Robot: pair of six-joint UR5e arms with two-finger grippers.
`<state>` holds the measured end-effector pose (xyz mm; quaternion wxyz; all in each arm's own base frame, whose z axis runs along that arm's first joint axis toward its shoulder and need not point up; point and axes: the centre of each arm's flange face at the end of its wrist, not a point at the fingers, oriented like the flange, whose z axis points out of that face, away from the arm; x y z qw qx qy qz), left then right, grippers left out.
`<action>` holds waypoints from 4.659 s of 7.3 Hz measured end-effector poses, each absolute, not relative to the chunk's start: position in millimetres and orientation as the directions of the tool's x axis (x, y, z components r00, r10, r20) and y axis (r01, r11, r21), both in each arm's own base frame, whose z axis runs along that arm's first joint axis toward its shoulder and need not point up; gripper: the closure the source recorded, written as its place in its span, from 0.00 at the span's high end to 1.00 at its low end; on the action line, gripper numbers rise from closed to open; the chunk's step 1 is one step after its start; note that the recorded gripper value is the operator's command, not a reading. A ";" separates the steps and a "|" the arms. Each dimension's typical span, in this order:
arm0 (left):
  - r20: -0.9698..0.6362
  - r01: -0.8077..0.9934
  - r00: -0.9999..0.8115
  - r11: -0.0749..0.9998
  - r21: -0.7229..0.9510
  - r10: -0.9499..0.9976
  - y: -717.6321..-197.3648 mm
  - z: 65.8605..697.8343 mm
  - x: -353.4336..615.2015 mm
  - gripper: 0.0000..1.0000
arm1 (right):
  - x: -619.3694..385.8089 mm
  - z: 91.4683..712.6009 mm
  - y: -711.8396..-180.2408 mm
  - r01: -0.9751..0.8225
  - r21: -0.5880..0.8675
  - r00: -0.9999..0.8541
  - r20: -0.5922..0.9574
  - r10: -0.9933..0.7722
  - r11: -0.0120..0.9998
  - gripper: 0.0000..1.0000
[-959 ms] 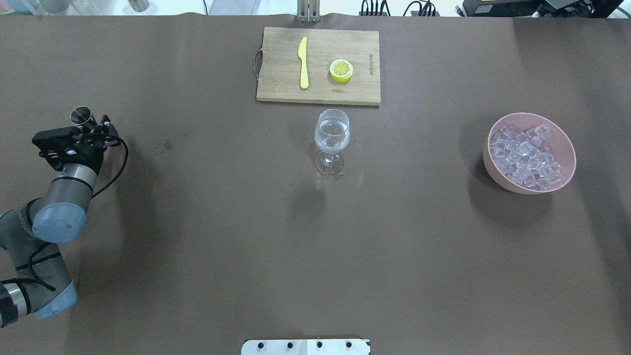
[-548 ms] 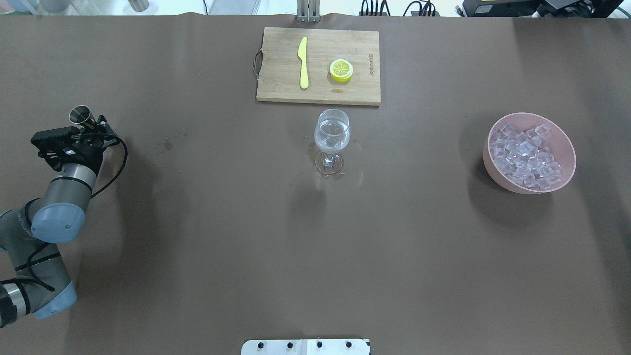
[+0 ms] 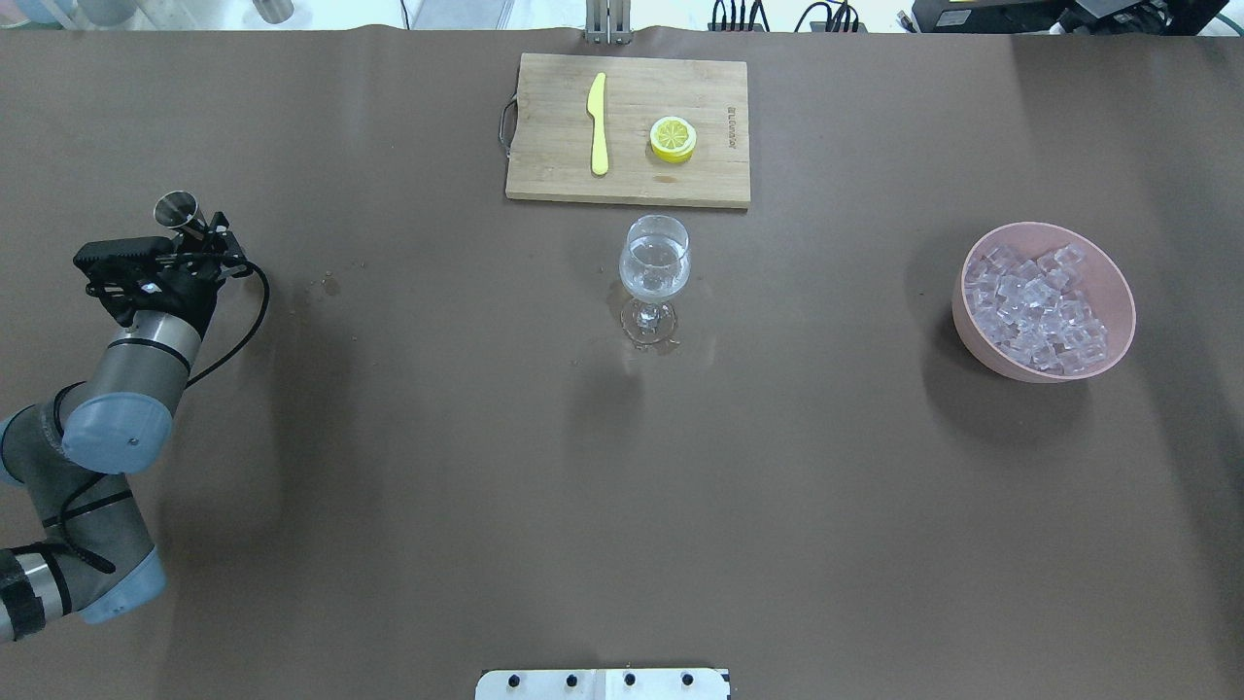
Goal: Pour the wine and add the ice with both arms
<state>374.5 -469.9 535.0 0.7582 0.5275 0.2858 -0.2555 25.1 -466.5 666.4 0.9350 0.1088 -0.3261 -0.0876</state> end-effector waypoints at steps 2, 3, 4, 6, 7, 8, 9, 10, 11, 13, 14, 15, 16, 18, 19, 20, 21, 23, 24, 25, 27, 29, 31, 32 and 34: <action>-0.667 0.627 0.745 0.333 0.704 0.005 -469.9 501.7 381.8 0.00 | 25.2 667.3 -466.1 0.092 0.258 0.772 0.591 -0.233 0.962 1.00; -0.662 0.603 0.747 0.352 0.716 0.064 -467.4 480.6 384.7 0.00 | 25.2 667.8 -465.8 0.092 0.257 0.772 0.592 -0.232 0.962 1.00; -0.677 0.587 0.724 0.394 0.707 0.137 -462.0 460.6 388.5 0.00 | 25.2 668.7 -465.4 0.092 0.255 0.772 0.592 -0.231 0.962 1.00; -0.723 0.545 0.632 0.504 0.670 0.279 -447.0 428.6 399.3 0.00 | 25.4 670.2 -464.1 0.092 0.252 0.773 0.592 -0.229 0.963 1.00; -0.743 0.520 0.579 0.549 0.655 0.337 -438.7 414.2 403.5 0.00 | 25.4 670.6 -463.6 0.092 0.251 0.773 0.592 -0.228 0.964 1.00; -0.758 0.505 0.529 0.575 0.643 0.383 -431.4 401.0 405.0 0.00 | 25.4 670.8 -463.2 0.092 0.251 0.772 0.593 -0.228 0.964 1.00; -0.767 0.505 0.483 0.581 0.638 0.423 -424.8 389.6 405.3 0.00 | 25.4 670.7 -463.0 0.092 0.251 0.772 0.594 -0.228 0.964 1.00; -0.750 0.493 0.458 0.566 0.661 0.477 -418.4 378.4 408.8 0.00 | 25.3 670.5 -462.9 0.092 0.251 0.771 0.594 -0.229 0.964 1.00; -0.706 0.459 0.444 0.536 0.708 0.552 -412.2 363.2 417.4 0.00 | 25.3 670.4 -462.8 0.092 0.251 0.771 0.595 -0.228 0.964 1.00; -0.623 0.381 0.365 0.499 0.778 0.693 -399.8 328.6 437.6 0.00 | 25.2 669.8 -462.9 0.088 0.249 0.771 0.596 -0.225 0.964 1.00; -0.583 0.348 0.325 0.479 0.806 0.745 -394.9 312.9 444.6 0.00 | 25.2 668.0 -463.2 0.078 0.245 0.772 0.599 -0.214 0.966 1.00; -0.556 0.322 0.306 0.466 0.824 0.772 -393.8 297.0 452.9 0.00 | 25.1 665.1 -463.7 0.066 0.241 0.772 0.602 -0.202 0.968 1.00; -0.544 0.301 0.301 0.463 0.833 0.783 -396.4 276.9 462.9 0.00 | 25.1 663.7 -463.8 0.059 0.238 0.772 0.604 -0.196 0.969 1.00; -0.534 0.257 0.289 0.473 0.843 0.794 -397.1 226.9 485.1 0.00 | 24.2 663.1 -463.1 0.056 0.235 0.765 0.614 -0.193 0.970 1.00; -0.535 0.227 0.291 0.486 0.844 0.793 -395.2 206.1 491.1 0.00 | 23.9 662.9 -462.9 0.056 0.234 0.762 0.618 -0.193 0.971 1.00; -0.534 0.193 0.300 0.498 0.846 0.791 -394.7 186.7 496.6 0.00 | 23.8 663.0 -462.8 0.056 0.234 0.761 0.619 -0.193 0.971 1.00; -0.528 0.158 0.316 0.505 0.849 0.789 -396.1 169.6 502.1 0.00 | 23.7 663.5 -462.4 0.056 0.233 0.761 0.620 -0.192 0.971 1.00; -0.513 0.081 0.357 0.522 0.849 0.780 -397.6 138.3 506.8 0.00 | 23.8 664.2 -462.0 0.056 0.231 0.761 0.620 -0.191 0.971 1.00; -0.510 0.053 0.372 0.530 0.846 0.776 -397.6 129.2 507.1 0.00 | 23.8 664.3 -461.8 0.056 0.231 0.761 0.620 -0.191 0.971 1.00; -0.508 0.028 0.383 0.540 0.841 0.771 -397.8 123.4 508.8 0.00 | 23.8 664.8 -461.8 0.055 0.229 0.761 0.620 -0.190 0.972 1.00; -0.483 -0.031 0.406 0.540 0.841 0.776 -399.2 114.9 512.6 0.00 | 23.8 665.5 -461.6 0.056 0.228 0.761 0.620 -0.190 0.972 1.00; -0.465 -0.067 0.420 0.537 0.841 0.779 -400.4 113.0 513.8 0.00 | 23.8 664.9 -461.7 0.056 0.230 0.761 0.620 -0.190 0.972 1.00; -0.461 -0.089 0.433 0.546 0.833 0.774 -403.0 105.4 513.7 0.00 | 23.8 665.0 -461.7 0.056 0.229 0.761 0.620 -0.190 0.972 1.00; -0.461 -0.095 0.441 0.551 0.829 0.770 -406.5 101.7 511.8 0.00 | 23.8 665.1 -461.7 0.056 0.229 0.761 0.620 -0.190 0.972 1.00; -0.462 -0.098 0.465 0.562 0.821 0.755 -418.7 100.4 504.9 0.00 | 23.8 665.5 -461.6 0.056 0.229 0.761 0.620 -0.190 0.972 1.00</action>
